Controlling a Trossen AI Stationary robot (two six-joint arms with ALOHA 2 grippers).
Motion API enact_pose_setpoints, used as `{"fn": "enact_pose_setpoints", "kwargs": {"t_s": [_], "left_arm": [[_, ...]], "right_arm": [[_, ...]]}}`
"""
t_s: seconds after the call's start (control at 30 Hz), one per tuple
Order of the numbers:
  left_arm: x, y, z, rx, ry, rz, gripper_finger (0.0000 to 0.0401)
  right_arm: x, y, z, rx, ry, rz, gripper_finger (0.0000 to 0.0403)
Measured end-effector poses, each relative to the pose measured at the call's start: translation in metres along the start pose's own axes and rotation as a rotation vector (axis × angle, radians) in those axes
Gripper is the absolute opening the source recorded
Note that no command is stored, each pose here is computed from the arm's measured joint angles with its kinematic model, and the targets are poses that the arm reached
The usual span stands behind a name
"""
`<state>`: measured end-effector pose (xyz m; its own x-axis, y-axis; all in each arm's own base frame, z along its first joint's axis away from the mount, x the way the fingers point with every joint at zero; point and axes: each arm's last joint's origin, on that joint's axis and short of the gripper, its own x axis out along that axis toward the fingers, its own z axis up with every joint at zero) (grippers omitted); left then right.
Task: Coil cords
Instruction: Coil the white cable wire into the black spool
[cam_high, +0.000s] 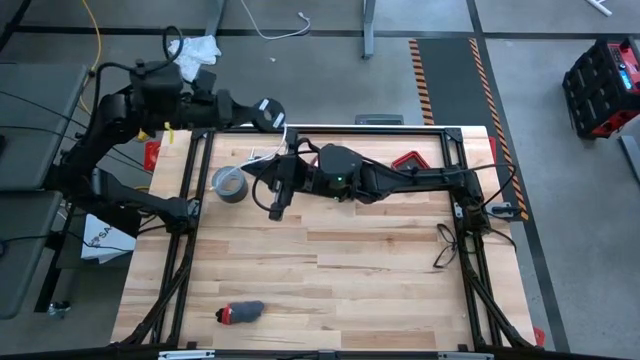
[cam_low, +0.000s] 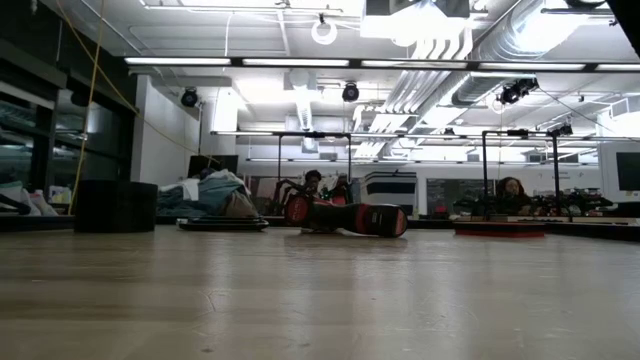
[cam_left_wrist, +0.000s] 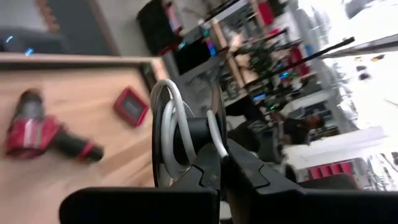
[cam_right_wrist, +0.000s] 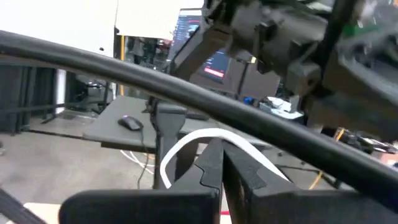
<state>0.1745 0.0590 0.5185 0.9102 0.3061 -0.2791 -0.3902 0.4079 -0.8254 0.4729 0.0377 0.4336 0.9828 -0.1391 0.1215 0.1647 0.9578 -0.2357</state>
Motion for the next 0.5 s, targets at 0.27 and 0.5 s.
{"fn": "enact_pose_setpoints", "kwargs": {"t_s": [0.27,0.5], "left_arm": [[-0.004,0.004,0.005,0.072,-0.014,0.017,0.0],[-0.022,0.006,0.016,0.202,-0.098,-0.014,0.0]], "right_arm": [[0.0,0.004,-0.007,0.068,0.061,0.069,0.0],[-0.001,-0.002,-0.025,0.134,0.232,0.083,0.0]]}}
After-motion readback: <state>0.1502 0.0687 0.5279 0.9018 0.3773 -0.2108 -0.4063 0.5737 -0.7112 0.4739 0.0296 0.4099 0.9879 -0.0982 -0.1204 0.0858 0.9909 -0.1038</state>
